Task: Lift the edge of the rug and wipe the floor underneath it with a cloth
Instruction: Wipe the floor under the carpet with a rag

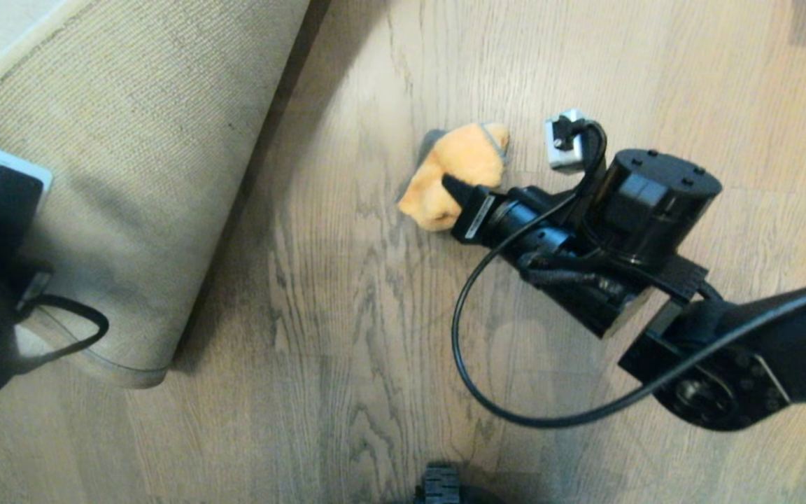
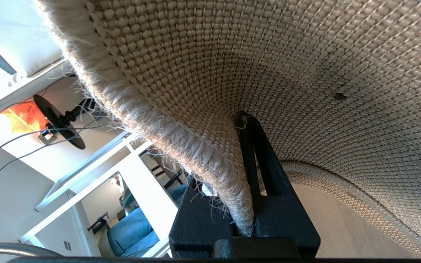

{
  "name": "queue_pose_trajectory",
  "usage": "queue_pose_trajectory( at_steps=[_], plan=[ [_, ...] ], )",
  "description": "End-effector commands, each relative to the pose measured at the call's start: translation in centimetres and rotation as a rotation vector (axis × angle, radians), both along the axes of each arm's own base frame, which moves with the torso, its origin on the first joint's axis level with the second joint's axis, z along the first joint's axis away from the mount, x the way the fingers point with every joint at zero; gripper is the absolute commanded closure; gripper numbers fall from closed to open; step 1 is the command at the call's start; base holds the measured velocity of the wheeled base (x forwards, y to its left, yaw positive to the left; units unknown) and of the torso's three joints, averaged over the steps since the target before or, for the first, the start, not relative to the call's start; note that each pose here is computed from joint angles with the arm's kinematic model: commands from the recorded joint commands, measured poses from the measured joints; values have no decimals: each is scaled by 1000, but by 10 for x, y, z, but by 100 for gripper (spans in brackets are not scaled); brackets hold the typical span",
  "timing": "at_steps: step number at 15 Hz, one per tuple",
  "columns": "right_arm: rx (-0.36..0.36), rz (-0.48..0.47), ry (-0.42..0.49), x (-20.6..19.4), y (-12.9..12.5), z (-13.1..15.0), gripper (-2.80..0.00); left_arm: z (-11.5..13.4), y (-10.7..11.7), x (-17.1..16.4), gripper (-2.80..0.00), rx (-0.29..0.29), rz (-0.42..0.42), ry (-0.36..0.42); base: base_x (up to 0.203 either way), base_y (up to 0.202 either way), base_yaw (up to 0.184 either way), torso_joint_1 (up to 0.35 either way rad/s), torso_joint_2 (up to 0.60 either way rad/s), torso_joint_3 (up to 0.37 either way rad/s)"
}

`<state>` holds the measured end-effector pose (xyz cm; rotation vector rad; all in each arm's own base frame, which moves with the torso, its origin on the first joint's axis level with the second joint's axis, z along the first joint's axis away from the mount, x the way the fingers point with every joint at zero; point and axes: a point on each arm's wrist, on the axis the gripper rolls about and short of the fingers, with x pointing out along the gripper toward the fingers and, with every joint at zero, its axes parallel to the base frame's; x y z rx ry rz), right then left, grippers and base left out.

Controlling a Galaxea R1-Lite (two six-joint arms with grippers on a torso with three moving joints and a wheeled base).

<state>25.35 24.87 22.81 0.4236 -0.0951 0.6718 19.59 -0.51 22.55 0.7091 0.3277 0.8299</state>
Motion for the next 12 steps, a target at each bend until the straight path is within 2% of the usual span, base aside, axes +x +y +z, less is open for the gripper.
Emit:
queue_pose_trajectory(
  at_steps=[1, 5, 9, 12],
  plan=[
    [-21, 104, 84, -41, 19, -27, 0, 0, 0, 0, 0, 2, 7, 0, 0, 0, 0, 0, 0, 0],
    [-48, 185, 219, -69, 52, -97, 0, -7, 1, -2, 0, 5, 11, 24, 0, 0, 0, 0, 0, 0],
    [-94, 239, 272, -81, 76, -152, 0, -11, 1, -1, 0, 7, 11, 41, 0, 0, 0, 0, 0, 0],
    [-117, 266, 309, -89, 84, -186, 0, -11, 1, 2, 0, 8, 11, 44, 0, 0, 0, 0, 0, 0]
  ],
)
